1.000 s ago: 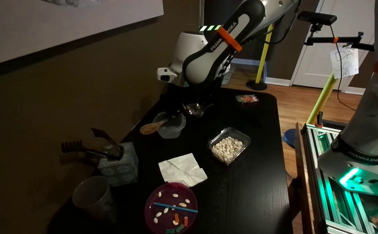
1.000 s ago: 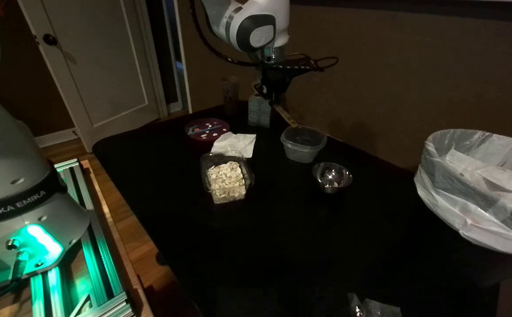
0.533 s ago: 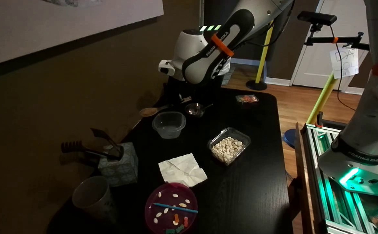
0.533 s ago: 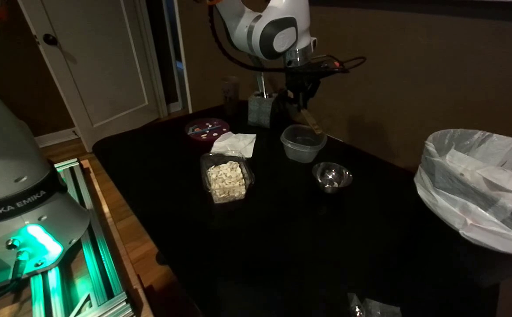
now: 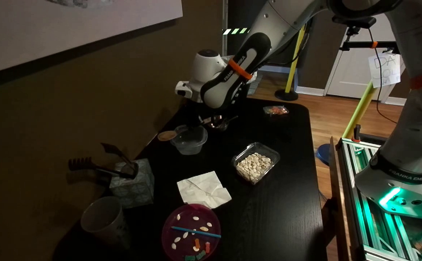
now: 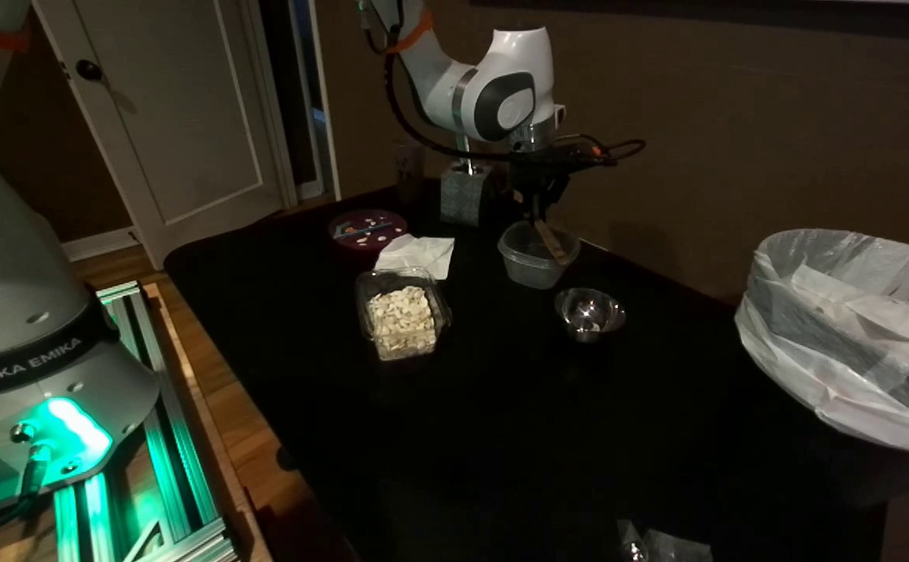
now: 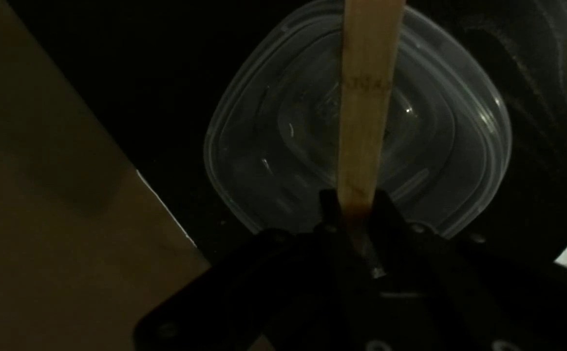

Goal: Pick up the wooden spoon and place it on the empty clear bowl

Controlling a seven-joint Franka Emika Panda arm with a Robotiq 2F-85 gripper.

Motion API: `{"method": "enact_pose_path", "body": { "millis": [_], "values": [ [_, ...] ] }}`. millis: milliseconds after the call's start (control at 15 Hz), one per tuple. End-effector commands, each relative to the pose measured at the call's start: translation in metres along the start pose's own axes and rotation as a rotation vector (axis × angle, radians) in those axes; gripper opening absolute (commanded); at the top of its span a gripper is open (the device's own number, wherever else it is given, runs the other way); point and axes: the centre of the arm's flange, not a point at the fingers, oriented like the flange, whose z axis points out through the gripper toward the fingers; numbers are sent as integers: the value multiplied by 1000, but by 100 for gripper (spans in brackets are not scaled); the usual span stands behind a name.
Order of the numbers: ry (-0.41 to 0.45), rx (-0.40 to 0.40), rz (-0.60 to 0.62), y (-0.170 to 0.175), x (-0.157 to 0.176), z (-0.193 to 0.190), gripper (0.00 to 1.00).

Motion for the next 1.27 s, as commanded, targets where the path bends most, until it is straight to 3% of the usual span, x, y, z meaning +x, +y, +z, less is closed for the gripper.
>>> {"method": "enact_pose_path", "body": {
  "millis": [0, 200, 267, 400, 533, 800, 1067, 1133, 1200],
  "values": [
    [-49, -18, -36, 6, 11, 22, 5],
    [-84, -18, -57, 8, 12, 27, 5],
    [-93, -4, -64, 8, 13, 28, 44],
    [-99, 30, -69, 4, 15, 25, 50],
    [-92, 49, -69, 0, 19, 13, 66],
    [5, -30, -64, -6, 30, -32, 97],
    [75, -7, -93, -17, 36, -76, 100],
    [37, -39, -78, 1, 49, -52, 100],
    [51, -35, -85, -3, 51, -61, 100]
  ]
}}
